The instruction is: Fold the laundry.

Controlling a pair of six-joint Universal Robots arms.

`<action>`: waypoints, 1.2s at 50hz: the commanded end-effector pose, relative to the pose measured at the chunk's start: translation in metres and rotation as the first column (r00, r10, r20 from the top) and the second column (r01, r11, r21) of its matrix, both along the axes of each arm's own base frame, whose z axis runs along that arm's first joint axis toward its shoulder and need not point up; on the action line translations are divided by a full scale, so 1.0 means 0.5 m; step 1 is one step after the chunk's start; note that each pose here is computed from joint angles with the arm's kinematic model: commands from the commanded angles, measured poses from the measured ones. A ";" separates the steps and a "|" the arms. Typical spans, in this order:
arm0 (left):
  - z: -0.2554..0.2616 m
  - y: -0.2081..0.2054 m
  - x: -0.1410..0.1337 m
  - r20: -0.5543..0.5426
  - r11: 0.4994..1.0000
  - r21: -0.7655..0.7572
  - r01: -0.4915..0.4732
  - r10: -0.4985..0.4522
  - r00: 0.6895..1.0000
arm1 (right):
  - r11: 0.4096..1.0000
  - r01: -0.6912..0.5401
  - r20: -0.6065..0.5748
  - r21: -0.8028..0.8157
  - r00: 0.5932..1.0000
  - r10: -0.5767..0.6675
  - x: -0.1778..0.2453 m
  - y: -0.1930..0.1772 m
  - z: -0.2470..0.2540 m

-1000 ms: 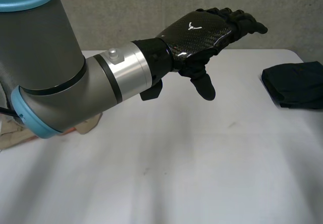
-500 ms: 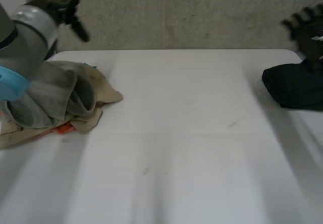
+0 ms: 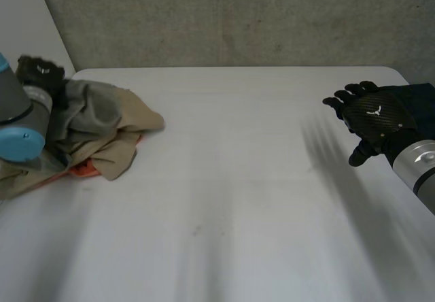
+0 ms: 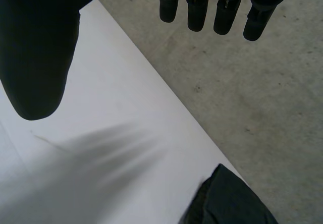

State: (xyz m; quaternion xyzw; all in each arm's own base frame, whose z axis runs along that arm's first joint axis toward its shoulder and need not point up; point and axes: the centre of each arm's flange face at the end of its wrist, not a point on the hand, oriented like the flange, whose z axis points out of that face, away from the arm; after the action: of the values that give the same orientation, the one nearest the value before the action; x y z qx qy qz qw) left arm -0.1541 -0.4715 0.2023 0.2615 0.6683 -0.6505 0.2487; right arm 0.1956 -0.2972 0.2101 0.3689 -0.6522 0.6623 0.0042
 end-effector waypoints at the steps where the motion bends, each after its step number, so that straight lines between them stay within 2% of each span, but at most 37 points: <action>1: 0.192 0.141 -0.145 -0.126 0.969 -0.185 0.162 -0.187 0.974 | 0.999 0.028 0.004 -0.030 1.000 -0.028 -0.008 0.001 0.019; 3: 0.226 0.181 -0.176 -0.180 0.955 -0.216 0.201 -0.242 0.954 | 0.999 0.035 0.006 -0.030 0.999 -0.035 -0.009 0.001 0.020; 4: 0.256 0.223 -0.207 -0.242 0.939 -0.240 0.244 -0.301 0.922 | 0.999 0.035 0.007 -0.030 0.999 -0.035 -0.009 0.002 0.021; 7: 0.286 0.281 -0.246 -0.341 0.916 -0.257 0.307 -0.383 0.858 | 0.999 0.037 0.012 -0.025 0.999 -0.037 -0.009 0.003 0.023; 8: 0.292 0.319 -0.271 -0.398 0.903 -0.245 0.353 -0.426 0.813 | 0.999 0.037 0.012 -0.024 0.999 -0.037 -0.009 0.004 0.023; 10: 0.292 0.354 -0.294 -0.451 0.890 -0.226 0.396 -0.457 0.767 | 0.999 0.037 0.013 -0.023 0.999 -0.037 -0.009 0.004 0.023; 11: 0.286 0.381 -0.316 -0.494 0.878 -0.203 0.433 -0.474 0.729 | 0.999 0.039 0.015 -0.022 0.999 -0.039 -0.010 0.004 0.023; 14: 0.273 0.426 -0.352 -0.556 0.852 -0.171 0.495 -0.498 0.666 | 0.999 0.047 0.014 -0.025 0.999 -0.046 -0.011 0.002 0.024; 15: 0.256 0.457 -0.379 -0.588 0.828 -0.147 0.541 -0.513 0.625 | 0.999 0.048 0.014 -0.025 0.999 -0.048 -0.011 0.002 0.024; 17: 0.228 0.475 -0.402 -0.608 0.810 -0.111 0.576 -0.513 0.605 | 0.998 0.057 0.015 -0.026 0.998 -0.057 -0.013 0.001 0.025; 18: 0.205 0.482 -0.416 -0.613 0.802 -0.082 0.592 -0.509 0.604 | 0.997 0.068 0.015 -0.027 0.998 -0.068 -0.014 0.000 0.026; 21: 0.101 0.472 -0.451 -0.603 0.790 0.042 0.612 -0.469 0.645 | 0.996 0.088 0.014 -0.030 0.996 -0.088 -0.018 -0.003 0.027; 25: -0.001 0.471 -0.473 -0.590 0.768 0.162 0.619 -0.428 0.685 | 0.993 0.112 0.011 -0.029 0.994 -0.112 -0.022 -0.004 0.027; 28: -0.027 0.499 -0.491 -0.585 0.738 0.195 0.645 -0.440 0.681 | 0.993 0.118 0.012 -0.027 0.993 -0.118 -0.022 -0.005 0.026; 33: -0.004 0.502 -0.487 -0.591 0.745 0.173 0.644 -0.444 0.673 | 0.993 0.117 0.008 -0.026 0.993 -0.116 -0.020 -0.004 0.028; 35: 0.054 0.502 -0.472 -0.598 0.765 0.111 0.635 -0.459 0.657 | 0.993 0.116 0.006 -0.017 0.993 -0.116 -0.020 -0.003 0.028; 37: 0.077 0.501 -0.459 -0.600 0.775 0.091 0.626 -0.459 0.655 | 0.994 0.112 0.001 0.017 0.994 -0.112 -0.018 0.003 0.027; 43: 0.122 0.498 -0.380 -0.605 0.818 0.083 0.569 -0.412 0.681 | 0.977 0.113 0.012 0.182 0.993 -0.117 -0.017 0.026 0.036; 45: 0.109 0.505 -0.364 -0.603 0.821 0.117 0.559 -0.388 0.697 | 0.954 0.106 0.021 0.281 0.993 -0.116 -0.017 0.041 0.046; 46: 0.088 0.513 -0.349 -0.598 0.821 0.163 0.547 -0.359 0.717 | 0.946 0.105 0.020 0.307 0.993 -0.117 -0.017 0.044 0.046; 50: 0.030 0.526 -0.319 -0.579 0.813 0.271 0.515 -0.290 0.762 | 0.904 0.087 0.002 0.418 0.995 -0.097 -0.013 0.064 0.044; 53: -0.001 0.538 -0.310 -0.568 0.799 0.325 0.506 -0.263 0.780 | 0.892 0.041 0.016 0.451 0.998 -0.054 -0.001 0.058 0.022; 56: -0.016 0.539 -0.306 -0.568 0.793 0.349 0.500 -0.245 0.785 | 0.885 -0.035 0.038 0.464 0.999 0.020 0.028 0.060 -0.003; 60: -0.057 0.532 -0.309 -0.599 0.776 0.404 0.484 -0.176 0.781 | 0.889 -0.094 0.046 0.449 0.996 0.082 0.065 0.062 -0.028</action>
State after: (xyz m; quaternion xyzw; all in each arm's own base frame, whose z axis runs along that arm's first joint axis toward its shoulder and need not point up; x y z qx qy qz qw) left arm -0.3080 -0.2038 0.1992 0.2662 0.7778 -0.5506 -0.1446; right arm 0.2033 -0.2670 0.2163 0.3455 -0.7922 0.4950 -0.0895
